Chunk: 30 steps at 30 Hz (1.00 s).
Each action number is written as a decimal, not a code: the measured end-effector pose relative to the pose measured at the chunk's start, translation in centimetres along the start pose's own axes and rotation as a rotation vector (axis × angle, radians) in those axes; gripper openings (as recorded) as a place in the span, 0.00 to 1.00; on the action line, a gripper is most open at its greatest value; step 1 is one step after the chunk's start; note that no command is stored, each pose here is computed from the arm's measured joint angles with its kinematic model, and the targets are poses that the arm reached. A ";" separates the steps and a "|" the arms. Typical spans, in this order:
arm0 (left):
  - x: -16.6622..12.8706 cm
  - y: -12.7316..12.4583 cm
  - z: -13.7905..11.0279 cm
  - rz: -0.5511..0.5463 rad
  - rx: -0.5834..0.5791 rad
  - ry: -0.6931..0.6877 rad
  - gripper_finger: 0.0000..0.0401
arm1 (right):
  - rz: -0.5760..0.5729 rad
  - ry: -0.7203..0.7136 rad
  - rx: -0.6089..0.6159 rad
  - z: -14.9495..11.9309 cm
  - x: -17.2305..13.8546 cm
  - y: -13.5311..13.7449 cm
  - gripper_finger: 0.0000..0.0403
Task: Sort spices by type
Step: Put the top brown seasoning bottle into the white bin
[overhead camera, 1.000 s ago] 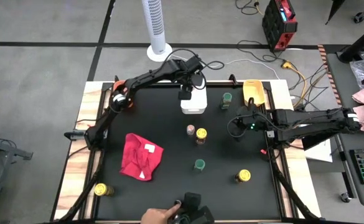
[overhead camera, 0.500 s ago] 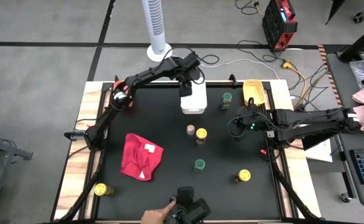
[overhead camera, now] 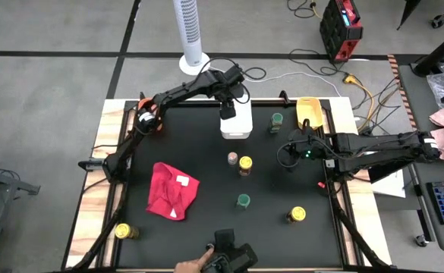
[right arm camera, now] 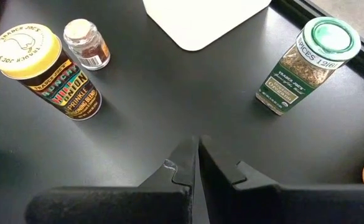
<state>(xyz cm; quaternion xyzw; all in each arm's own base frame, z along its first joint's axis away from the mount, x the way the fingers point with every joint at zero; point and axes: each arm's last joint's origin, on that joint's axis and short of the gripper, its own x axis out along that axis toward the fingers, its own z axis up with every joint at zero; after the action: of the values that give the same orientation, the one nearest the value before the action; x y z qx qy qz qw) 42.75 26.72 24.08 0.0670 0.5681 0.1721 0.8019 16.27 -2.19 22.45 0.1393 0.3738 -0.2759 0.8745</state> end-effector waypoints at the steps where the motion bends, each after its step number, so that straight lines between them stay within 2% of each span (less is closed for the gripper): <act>1: 0.0 0.0 0.0 0.000 -0.001 0.000 0.34 | 0.000 0.000 0.000 0.0 0.0 0.0 0.03; 7: 0.0 -0.2 0.1 -0.003 -0.033 0.001 0.34 | 0.000 0.000 -0.004 0.0 0.0 0.0 0.03; 15: -0.2 -1.4 0.6 -0.016 0.000 -0.004 0.34 | 0.000 0.000 -0.005 0.0 0.0 0.0 0.03; 22: -0.2 -1.3 0.5 -0.012 -0.010 -0.002 0.34 | 0.000 0.000 -0.004 0.0 0.0 0.0 0.03; 30: 1.1 -1.9 0.3 -0.017 -0.014 0.009 0.34 | -0.001 0.002 -0.004 0.0 0.0 0.0 0.03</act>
<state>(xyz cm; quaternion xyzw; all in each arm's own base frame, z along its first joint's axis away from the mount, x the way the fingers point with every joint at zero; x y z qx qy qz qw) 43.77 25.36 22.61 0.0556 0.5709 0.1694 0.8014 16.25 -2.19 22.41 0.1374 0.3756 -0.2754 0.8742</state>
